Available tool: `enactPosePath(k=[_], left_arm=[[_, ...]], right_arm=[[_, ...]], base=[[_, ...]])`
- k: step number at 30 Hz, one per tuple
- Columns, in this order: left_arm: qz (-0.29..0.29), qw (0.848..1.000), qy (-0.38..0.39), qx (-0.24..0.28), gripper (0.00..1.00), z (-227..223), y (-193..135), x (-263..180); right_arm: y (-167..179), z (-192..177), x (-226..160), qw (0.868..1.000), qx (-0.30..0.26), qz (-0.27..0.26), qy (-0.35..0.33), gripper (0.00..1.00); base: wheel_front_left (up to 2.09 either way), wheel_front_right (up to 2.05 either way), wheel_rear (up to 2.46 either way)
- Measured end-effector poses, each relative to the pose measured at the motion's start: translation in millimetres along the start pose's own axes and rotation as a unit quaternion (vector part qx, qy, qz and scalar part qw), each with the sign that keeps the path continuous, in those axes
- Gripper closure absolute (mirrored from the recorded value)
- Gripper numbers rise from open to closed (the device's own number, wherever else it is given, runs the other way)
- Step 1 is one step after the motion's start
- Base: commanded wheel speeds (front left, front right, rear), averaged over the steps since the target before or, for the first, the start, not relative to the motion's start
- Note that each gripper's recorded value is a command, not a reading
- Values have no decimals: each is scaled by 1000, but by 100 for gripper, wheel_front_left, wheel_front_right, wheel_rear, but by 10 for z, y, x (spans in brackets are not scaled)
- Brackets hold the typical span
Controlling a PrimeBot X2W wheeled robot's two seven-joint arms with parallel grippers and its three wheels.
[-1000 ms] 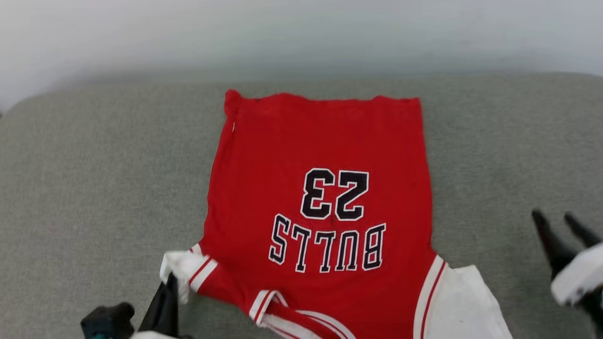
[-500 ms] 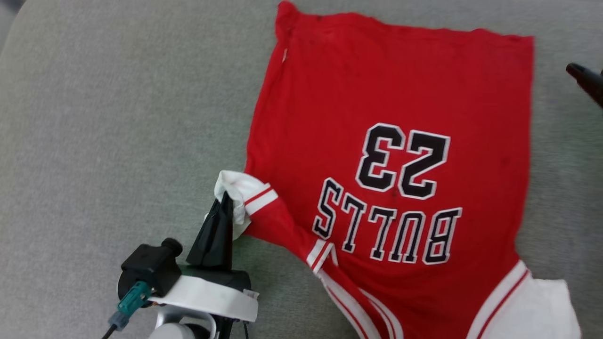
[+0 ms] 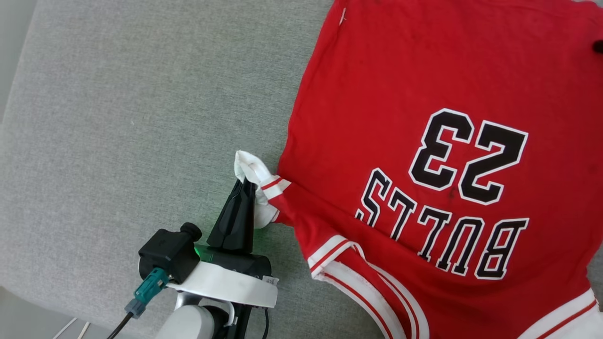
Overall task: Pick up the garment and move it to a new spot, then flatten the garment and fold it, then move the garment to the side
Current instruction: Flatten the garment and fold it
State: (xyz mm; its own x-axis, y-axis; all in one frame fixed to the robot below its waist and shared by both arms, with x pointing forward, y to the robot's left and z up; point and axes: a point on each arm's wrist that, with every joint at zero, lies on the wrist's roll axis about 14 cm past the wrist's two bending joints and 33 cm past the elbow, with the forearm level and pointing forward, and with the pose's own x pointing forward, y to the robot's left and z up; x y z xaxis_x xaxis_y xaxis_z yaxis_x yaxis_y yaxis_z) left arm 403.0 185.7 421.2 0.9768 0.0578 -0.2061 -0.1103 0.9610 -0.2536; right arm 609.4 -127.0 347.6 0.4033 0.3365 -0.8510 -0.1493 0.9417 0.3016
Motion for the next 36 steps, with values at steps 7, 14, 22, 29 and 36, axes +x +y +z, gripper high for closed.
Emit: enactPosePath(k=[7, 14, 22, 29, 36], left_arm=[[5, 1000, 1, -1, 100, -19, 42, -33], [13, 1000, -7, -2, 100, 56, 138, -112], [28, 1000, -12, -4, 100, 130, 293, -349], [12, 1000, 0, -15, 100, 116, 214, -410], [-18, 1000, 19, -9, 100, 83, 58, -449]], right_arm=[[78, -8, -33, 1000, -17, 0, 3, 100], [3, 97, -417, 997, -63, -34, -37, 100], [-267, -119, -1245, 988, -106, -83, -81, 100], [-716, -1233, -1803, 989, -77, -127, -19, 100], [-819, -2778, -2079, 989, 25, -122, 78, 100]], base=[[0, 0, 0], [0, 0, 0], [0, 0, 0], [0, 0, 0], [0, 0, 0]])
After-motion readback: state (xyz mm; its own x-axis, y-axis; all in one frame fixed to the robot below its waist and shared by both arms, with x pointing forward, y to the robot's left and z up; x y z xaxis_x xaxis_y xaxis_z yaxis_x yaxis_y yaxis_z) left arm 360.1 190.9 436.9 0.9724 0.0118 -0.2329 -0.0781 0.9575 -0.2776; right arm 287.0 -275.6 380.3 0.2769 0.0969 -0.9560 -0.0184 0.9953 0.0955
